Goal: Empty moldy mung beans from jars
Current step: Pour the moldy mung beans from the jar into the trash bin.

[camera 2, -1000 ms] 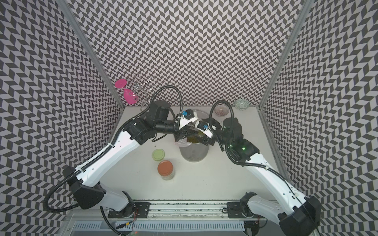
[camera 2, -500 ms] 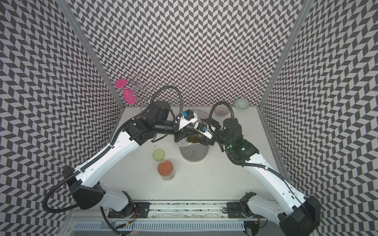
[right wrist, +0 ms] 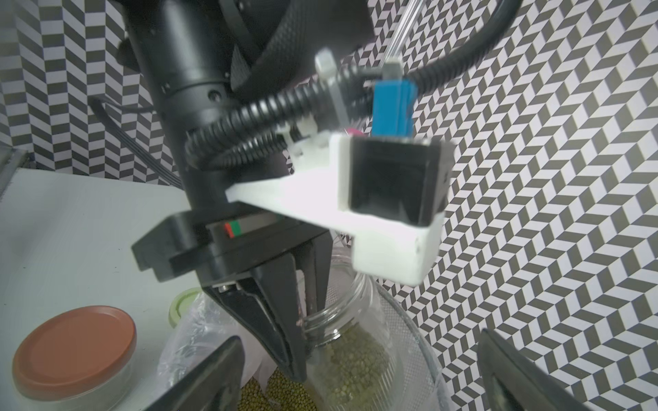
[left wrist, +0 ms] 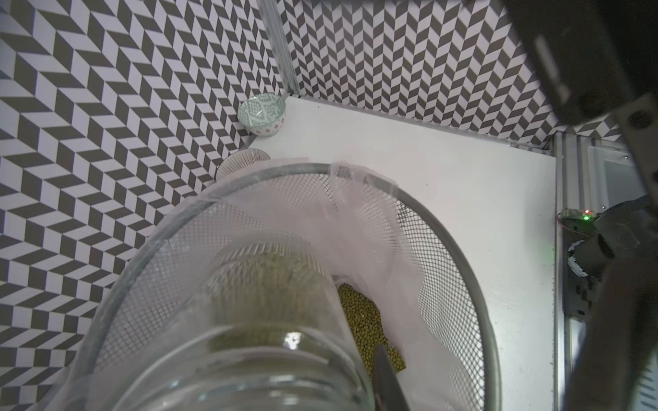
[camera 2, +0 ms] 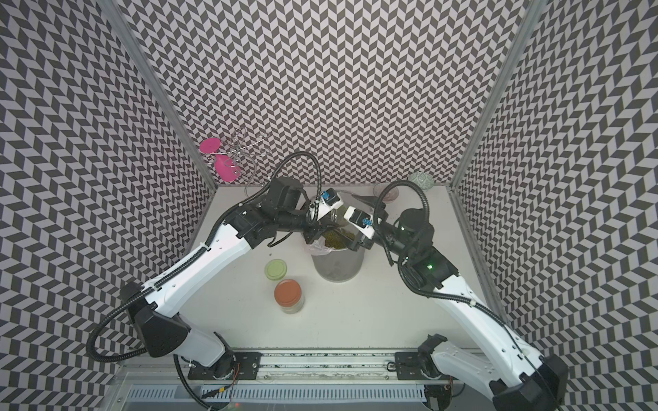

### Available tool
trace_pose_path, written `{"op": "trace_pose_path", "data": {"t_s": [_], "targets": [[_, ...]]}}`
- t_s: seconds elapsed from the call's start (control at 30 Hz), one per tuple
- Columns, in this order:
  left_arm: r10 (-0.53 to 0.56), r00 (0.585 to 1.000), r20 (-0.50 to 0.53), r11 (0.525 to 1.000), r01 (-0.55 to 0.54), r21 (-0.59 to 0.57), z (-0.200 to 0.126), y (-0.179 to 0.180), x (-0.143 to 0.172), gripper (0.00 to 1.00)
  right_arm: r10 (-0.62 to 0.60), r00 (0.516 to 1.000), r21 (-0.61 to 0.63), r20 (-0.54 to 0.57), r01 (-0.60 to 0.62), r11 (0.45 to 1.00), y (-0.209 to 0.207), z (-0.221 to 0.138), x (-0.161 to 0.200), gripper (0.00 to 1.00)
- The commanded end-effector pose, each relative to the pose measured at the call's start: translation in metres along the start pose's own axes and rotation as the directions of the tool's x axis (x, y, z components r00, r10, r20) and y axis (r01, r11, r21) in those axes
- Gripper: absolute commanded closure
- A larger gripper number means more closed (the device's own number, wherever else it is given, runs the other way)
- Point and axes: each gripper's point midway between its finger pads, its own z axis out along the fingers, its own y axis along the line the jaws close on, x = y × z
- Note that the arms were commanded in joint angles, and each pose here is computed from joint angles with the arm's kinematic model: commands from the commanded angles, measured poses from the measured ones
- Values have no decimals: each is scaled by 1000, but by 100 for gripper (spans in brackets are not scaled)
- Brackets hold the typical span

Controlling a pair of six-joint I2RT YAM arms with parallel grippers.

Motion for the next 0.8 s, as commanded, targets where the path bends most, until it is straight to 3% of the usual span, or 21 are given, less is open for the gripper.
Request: {"op": "trace_pose_path", "data": {"t_s": [0.0,0.1,0.2,0.3,0.5,0.63,0.77], "targets": [[54,993,101,998,-50,-45,-17,2,-30,100,-7,997,31,72,5,1000,-5,-6,-19,1],[51,991,125,997,-43,-60,-22,4,-35,100,45,995,56,85,-50,997,-10,-11,-22,1],[47,985,165,996,-33,-83,-32,6,-44,100,171,979,112,111,-183,977,-24,-15,-28,1],[25,973,229,994,0,-109,-47,13,-52,100,393,911,183,128,-411,893,-48,-17,-27,1],[-2,921,390,996,38,-86,-87,15,-73,100,742,658,108,125,-753,650,-53,2,-18,1],[-1,906,424,998,30,-61,-102,9,-84,100,899,425,39,108,-905,423,-54,18,-5,1],[-4,886,464,999,19,-29,-115,0,-94,100,974,209,-88,89,-972,216,-49,26,-7,1]]}}
